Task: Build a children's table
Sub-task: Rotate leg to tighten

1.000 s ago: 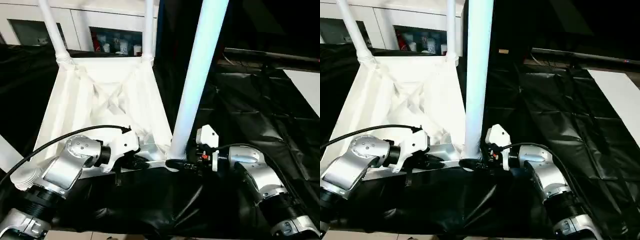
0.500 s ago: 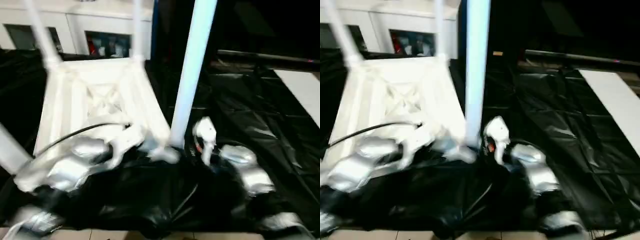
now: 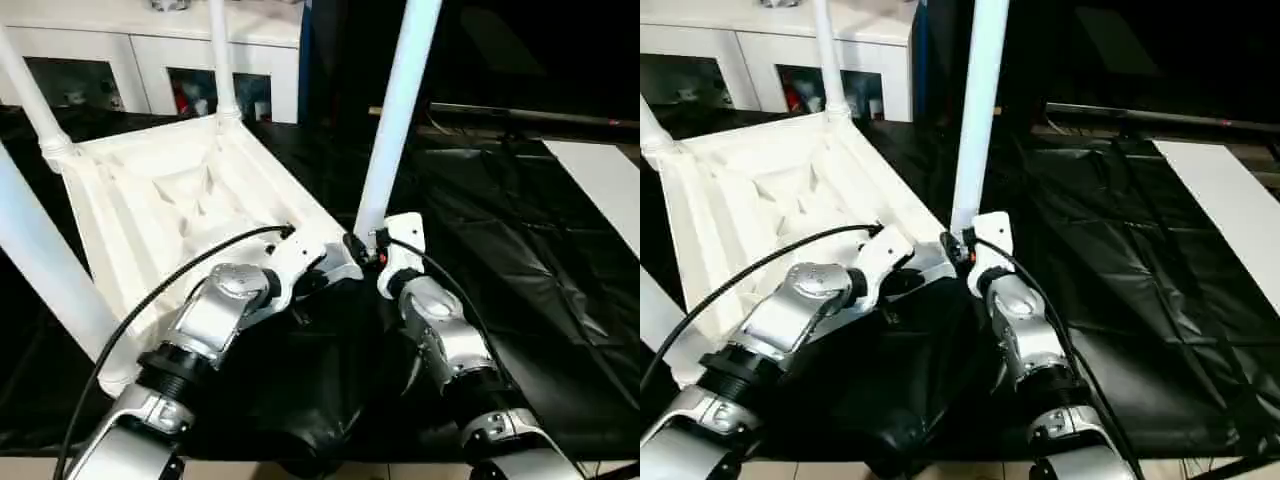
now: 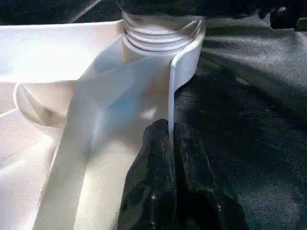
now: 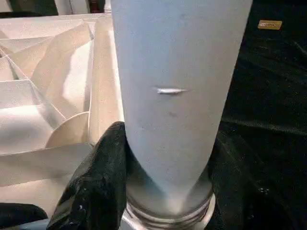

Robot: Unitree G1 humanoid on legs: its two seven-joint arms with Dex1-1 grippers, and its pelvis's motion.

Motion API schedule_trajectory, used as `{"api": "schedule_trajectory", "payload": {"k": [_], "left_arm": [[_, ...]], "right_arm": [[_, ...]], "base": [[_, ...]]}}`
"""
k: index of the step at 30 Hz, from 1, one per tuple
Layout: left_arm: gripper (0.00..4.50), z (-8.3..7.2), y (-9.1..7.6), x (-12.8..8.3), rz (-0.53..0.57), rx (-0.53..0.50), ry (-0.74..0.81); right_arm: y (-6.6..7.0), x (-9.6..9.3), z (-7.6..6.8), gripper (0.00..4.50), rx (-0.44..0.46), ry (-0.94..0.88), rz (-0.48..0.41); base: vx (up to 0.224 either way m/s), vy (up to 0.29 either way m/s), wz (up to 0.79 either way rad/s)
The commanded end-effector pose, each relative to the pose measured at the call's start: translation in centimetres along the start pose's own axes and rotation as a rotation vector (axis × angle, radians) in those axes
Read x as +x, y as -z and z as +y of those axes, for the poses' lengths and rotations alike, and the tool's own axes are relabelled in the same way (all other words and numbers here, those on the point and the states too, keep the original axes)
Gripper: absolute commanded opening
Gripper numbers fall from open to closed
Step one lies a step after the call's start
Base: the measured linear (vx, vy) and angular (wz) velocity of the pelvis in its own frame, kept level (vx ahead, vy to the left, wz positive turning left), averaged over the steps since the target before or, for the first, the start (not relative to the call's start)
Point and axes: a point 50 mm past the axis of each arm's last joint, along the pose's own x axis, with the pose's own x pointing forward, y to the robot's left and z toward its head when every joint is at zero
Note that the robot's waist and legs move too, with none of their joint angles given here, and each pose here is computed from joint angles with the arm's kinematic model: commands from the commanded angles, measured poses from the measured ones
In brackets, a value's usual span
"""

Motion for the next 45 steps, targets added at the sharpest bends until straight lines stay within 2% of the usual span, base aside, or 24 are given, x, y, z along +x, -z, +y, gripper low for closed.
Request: {"api": "schedule_trajectory", "payload": {"k": [1,4,6,7,10,12,13,17,20,27,28,31,33,36,37,45], "left_arm": [[0.0,0.1,1.3,-0.1,0.031,-0.002,-0.024],[0.0,-0.2,1.5,-0.9,0.013,0.034,0.051],[0.0,-0.2,1.7,-1.1,0.017,0.031,0.059],[0.0,-0.3,1.9,-1.8,0.012,0.057,0.109],[0.0,-0.4,2.1,-2.4,0.006,0.094,0.155],[0.0,-0.6,2.1,-3.3,-0.012,0.133,0.231],[0.0,-1.0,1.9,-4.0,-0.036,0.168,0.322],[0.0,-1.5,2.2,-5.1,-0.015,0.204,0.438],[0.0,-1.5,2.4,-5.4,0.004,0.227,0.454],[0.0,-1.5,2.4,-5.7,0.001,0.224,0.483],[0.0,-1.6,2.5,-5.8,0.002,0.225,0.488],[0.0,-1.4,2.6,-5.9,0.009,0.225,0.485],[0.0,-1.3,2.6,-6.0,0.01,0.221,0.479],[0.0,-1.3,2.6,-6.0,0.012,0.217,0.477],[0.0,-1.3,2.7,-6.1,0.013,0.218,0.479],[0.0,-1.3,2.8,-6.1,0.023,0.208,0.481]], "right_arm": [[1.3,-0.5,2.3,2.7,0.07,-0.177,0.019],[0.6,-1.2,1.8,2.89,0.038,-0.248,-0.015],[0.5,-1.4,1.6,3.05,0.03,-0.261,-0.015],[0.4,-1.9,1.1,3.2,0.002,-0.329,0.005],[0.3,-2.6,0.7,3.2,-0.029,-0.411,0.027],[0.3,-3.9,0.2,3.2,-0.104,-0.543,0.052],[0.2,-4.7,-0.3,3.2,-0.135,-0.619,0.069],[-0.5,-5.6,-1.0,3.2,-0.169,-0.703,0.068],[-1.0,-5.8,-1.4,3.2,-0.22,-0.725,0.048],[-0.9,-6.4,-1.4,3.2,-0.252,-0.857,0.117],[-0.8,-6.4,-1.4,2.94,-0.26,-0.867,0.128],[-0.4,-6.3,-1.3,2.82,-0.296,-0.877,0.151],[-0.3,-6.2,-1.3,2.53,-0.3,-0.877,0.154],[-0.3,-6.2,-1.3,2.35,-0.297,-0.881,0.155],[-0.2,-6.2,-1.2,2.14,-0.3,-0.885,0.157],[0.2,-6.2,-1.4,2.01,-0.297,-0.883,0.182]], "base": [[0.0,0.0,0.0],[0.0,0.0,0.0],[0.0,0.0,0.0],[0.0,0.0,0.0],[0.0,0.0,0.0],[0.0,0.0,0.0],[0.0,0.0,0.0],[0.0,0.0,0.0],[0.0,0.0,0.0],[0.0,0.0,0.0],[0.0,0.0,0.0],[0.0,0.0,0.0],[0.0,0.0,0.0],[0.0,0.0,0.0],[0.0,0.0,0.0],[0.0,0.0,0.0]]}}
